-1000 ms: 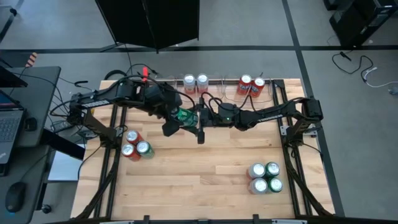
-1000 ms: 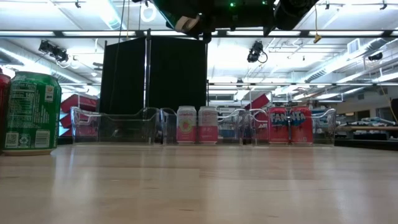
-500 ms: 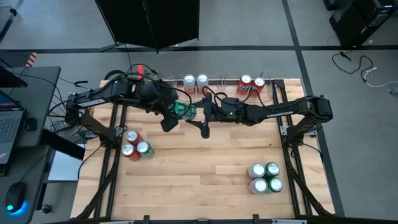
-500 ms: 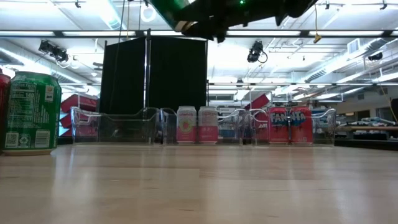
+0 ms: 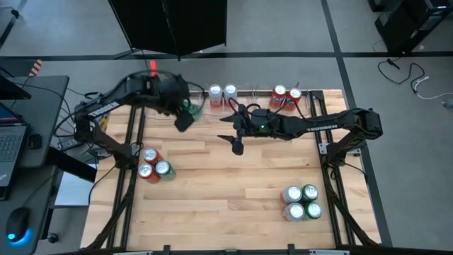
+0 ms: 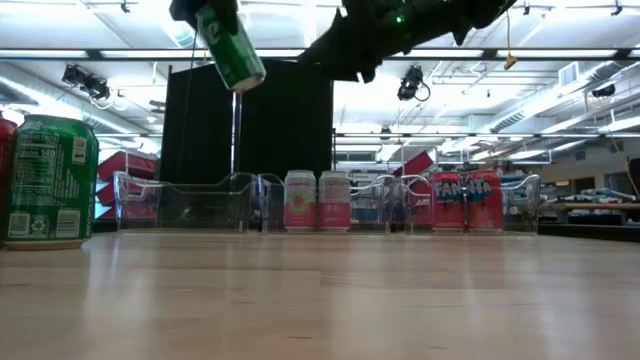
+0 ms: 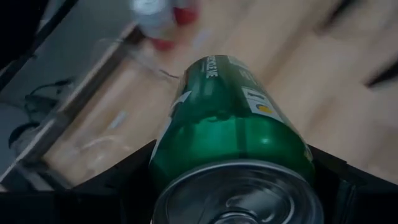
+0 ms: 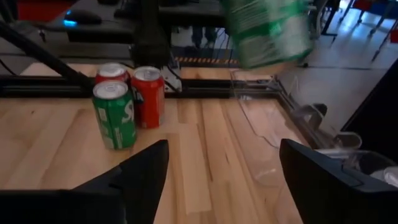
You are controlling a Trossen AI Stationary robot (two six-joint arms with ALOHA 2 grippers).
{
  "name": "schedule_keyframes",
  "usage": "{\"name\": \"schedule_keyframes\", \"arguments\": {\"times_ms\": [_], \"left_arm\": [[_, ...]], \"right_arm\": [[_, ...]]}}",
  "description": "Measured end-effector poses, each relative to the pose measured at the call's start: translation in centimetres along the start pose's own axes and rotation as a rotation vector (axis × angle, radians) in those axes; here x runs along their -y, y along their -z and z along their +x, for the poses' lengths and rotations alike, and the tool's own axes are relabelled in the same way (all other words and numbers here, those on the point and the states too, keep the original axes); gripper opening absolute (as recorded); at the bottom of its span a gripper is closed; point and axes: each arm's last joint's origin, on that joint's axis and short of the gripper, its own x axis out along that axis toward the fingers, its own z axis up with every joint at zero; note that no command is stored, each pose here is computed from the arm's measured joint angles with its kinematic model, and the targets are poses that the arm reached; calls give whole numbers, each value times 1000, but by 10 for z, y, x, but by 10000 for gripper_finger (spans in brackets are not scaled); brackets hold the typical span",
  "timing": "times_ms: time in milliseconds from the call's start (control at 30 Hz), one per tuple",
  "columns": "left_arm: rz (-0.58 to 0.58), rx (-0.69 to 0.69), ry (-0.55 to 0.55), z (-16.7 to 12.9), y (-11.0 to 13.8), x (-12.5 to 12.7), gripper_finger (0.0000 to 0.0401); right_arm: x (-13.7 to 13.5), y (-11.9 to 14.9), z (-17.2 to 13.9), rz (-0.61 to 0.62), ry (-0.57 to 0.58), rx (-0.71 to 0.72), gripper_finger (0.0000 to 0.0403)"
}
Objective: Sort soda cans
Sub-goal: Put the green soda can in the top left transparent bin
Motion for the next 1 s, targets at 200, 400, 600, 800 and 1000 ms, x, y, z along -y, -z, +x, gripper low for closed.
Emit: {"name": "schedule_keyframes", "arguments": {"times_ms": [200, 400, 600, 800, 1000], "left_arm": [[-104, -64, -99, 17, -7, -42, 293], [-200, -176, -191, 51, -3, -88, 293], [-291, -289, -186, 95, 15, -129, 293], [-393, -351, -212, 128, 40, -169, 293], [-468, -351, -200, 145, 59, -197, 293]], "right_arm": [[-1, 16, 0, 37, 0, -1, 282], [-2, 32, -1, 74, 1, 24, 272], [-3, 41, -3, 96, -1, 34, 265], [-5, 43, -3, 95, -6, 32, 264], [-11, 43, -3, 90, -24, 33, 263]]}}
